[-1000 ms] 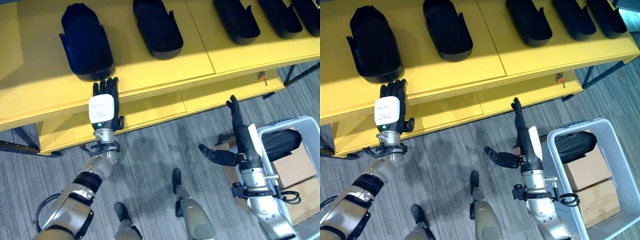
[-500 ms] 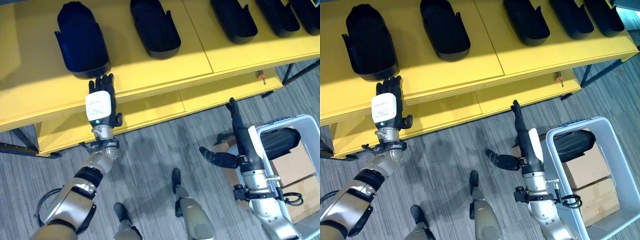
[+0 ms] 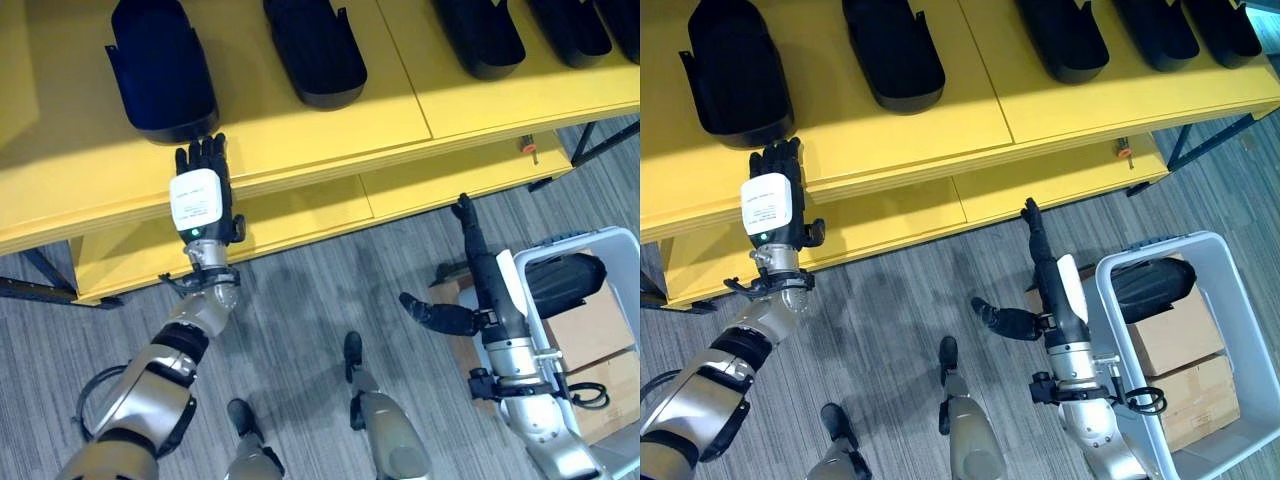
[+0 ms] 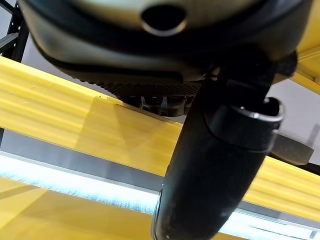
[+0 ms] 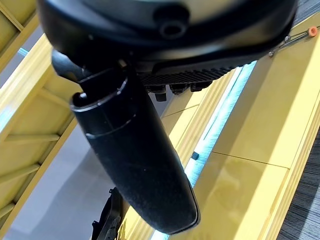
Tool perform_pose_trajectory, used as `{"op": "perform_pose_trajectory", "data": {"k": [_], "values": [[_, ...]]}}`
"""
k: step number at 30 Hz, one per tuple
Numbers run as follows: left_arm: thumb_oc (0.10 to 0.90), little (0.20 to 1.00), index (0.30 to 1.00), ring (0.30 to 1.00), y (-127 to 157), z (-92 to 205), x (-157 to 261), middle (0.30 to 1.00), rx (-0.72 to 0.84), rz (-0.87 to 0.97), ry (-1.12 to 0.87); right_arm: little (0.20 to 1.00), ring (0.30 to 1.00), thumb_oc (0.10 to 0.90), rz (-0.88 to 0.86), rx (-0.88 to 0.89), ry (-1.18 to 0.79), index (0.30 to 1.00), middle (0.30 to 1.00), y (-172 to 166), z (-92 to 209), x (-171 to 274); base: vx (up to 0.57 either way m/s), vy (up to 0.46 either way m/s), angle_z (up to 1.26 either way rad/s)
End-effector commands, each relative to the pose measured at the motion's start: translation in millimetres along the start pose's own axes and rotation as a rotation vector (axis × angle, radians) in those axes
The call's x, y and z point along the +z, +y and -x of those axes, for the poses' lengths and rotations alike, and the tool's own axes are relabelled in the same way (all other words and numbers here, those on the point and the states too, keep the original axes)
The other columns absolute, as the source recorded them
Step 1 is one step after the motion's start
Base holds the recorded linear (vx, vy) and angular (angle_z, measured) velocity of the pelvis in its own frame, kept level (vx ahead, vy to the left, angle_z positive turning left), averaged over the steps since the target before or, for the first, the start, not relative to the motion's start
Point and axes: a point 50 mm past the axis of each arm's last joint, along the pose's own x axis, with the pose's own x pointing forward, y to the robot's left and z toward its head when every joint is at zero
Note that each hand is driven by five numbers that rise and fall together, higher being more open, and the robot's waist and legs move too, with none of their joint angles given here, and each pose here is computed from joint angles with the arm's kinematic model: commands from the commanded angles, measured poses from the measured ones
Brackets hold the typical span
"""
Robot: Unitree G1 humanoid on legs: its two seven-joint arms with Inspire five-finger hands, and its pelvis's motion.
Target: Move parts from the plastic box to the shelf.
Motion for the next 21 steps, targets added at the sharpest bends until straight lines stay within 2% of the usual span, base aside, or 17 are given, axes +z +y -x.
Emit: {"op": "perform_pose_trajectory", "data": {"k": [1, 21], "values": [[0.900, 1.000, 1.000, 1.000, 17.4, -19.5, -21.3, 1.000, 0.012, -0.025, 0.087, 1.000, 1.000, 0.900, -0.059, -0.101, -0.351, 1.000, 1.000, -20.4, -17.4, 59.1, 0.00, 0.000, 0.00], [0.900, 1.000, 1.000, 1.000, 15.2, -17.6, -25.1, 1.000, -0.013, -0.039, 0.091, 1.000, 1.000, 0.900, -0.058, -0.084, -0.353, 1.000, 1.000, -20.6, -18.0, 59.6, 0.00, 0.000, 0.00]]}}
